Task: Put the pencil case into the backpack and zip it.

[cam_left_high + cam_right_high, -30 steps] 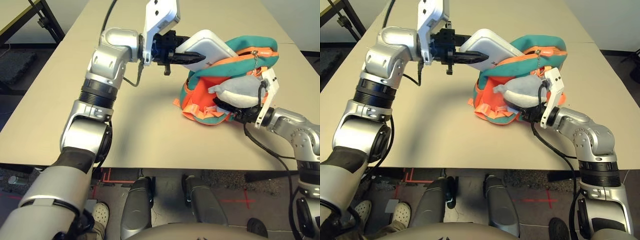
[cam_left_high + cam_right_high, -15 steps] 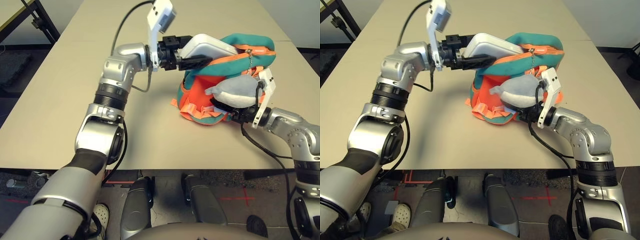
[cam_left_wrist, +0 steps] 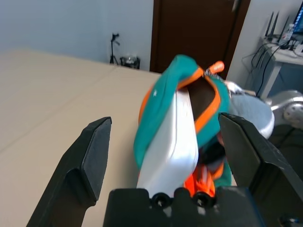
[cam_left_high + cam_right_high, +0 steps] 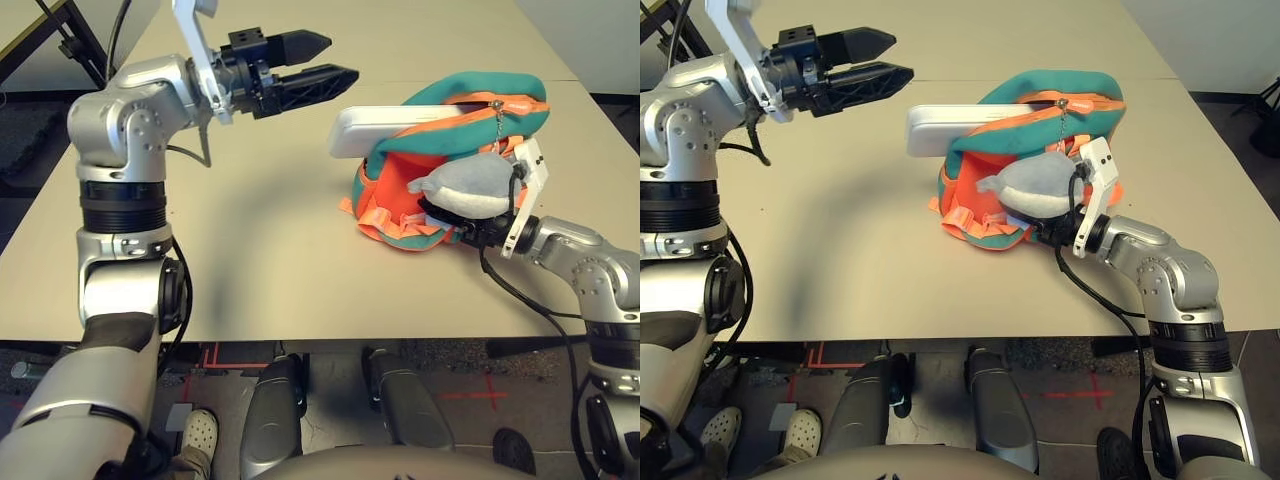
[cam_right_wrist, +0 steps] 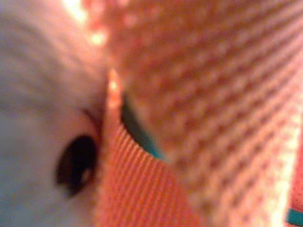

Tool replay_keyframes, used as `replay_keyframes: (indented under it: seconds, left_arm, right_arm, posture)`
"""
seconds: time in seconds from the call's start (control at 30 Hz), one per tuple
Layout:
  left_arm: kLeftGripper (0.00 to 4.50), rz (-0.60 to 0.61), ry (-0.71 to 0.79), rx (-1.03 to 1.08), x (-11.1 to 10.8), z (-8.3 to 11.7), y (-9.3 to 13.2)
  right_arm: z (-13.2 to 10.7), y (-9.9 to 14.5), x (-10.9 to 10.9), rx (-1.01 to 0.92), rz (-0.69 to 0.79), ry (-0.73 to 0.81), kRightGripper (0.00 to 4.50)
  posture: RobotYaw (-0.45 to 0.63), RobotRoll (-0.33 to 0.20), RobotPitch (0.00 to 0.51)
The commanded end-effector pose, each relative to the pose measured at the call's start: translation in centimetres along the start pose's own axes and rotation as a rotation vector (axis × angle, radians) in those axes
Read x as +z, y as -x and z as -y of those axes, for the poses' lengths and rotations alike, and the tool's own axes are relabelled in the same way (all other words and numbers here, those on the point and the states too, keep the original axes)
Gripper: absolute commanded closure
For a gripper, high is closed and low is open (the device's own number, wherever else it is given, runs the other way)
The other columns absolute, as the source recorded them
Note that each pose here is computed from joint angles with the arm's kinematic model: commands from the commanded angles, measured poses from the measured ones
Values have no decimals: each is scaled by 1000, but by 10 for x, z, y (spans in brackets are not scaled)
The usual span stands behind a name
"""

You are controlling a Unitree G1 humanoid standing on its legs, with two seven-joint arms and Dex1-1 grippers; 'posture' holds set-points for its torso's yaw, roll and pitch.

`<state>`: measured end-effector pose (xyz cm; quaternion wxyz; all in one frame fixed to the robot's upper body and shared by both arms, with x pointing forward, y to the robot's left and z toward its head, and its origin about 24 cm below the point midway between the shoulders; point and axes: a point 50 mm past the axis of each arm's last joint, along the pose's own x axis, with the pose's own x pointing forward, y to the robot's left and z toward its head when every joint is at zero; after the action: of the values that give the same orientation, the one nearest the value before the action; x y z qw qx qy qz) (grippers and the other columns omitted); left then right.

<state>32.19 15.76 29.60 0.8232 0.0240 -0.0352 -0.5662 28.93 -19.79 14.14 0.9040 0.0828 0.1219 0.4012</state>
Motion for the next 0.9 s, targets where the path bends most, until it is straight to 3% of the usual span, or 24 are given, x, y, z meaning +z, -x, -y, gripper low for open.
replay_keyframes:
  seconds: [0.03, 0.2, 0.3, 0.63, 0.9]
  left_arm:
    - [0, -49, 15, 11, -8, 3, 13]
    - [0, -132, 55, 111, -26, -6, 40]
    - [580, -146, 79, 168, -35, -13, 53]
    - [4465, -157, 122, 111, -50, -10, 39]
    - [4500, -136, 169, 22, -60, -8, 10]
  right_arm:
    - [4, -2, -19, -25, -87, -45, 4178]
    - [5, -2, -19, -25, -88, -45, 4178]
    - [5, -3, -20, -21, -90, -45, 4178]
    - [6, -6, -19, -18, -88, -40, 4178]
    - [7, -5, -19, -28, -84, -37, 4178]
  posture:
    - [-102, 0, 184]
    - [-93, 0, 184]
    - [-84, 0, 184]
    - [-88, 0, 182]
    - [-112, 0, 177]
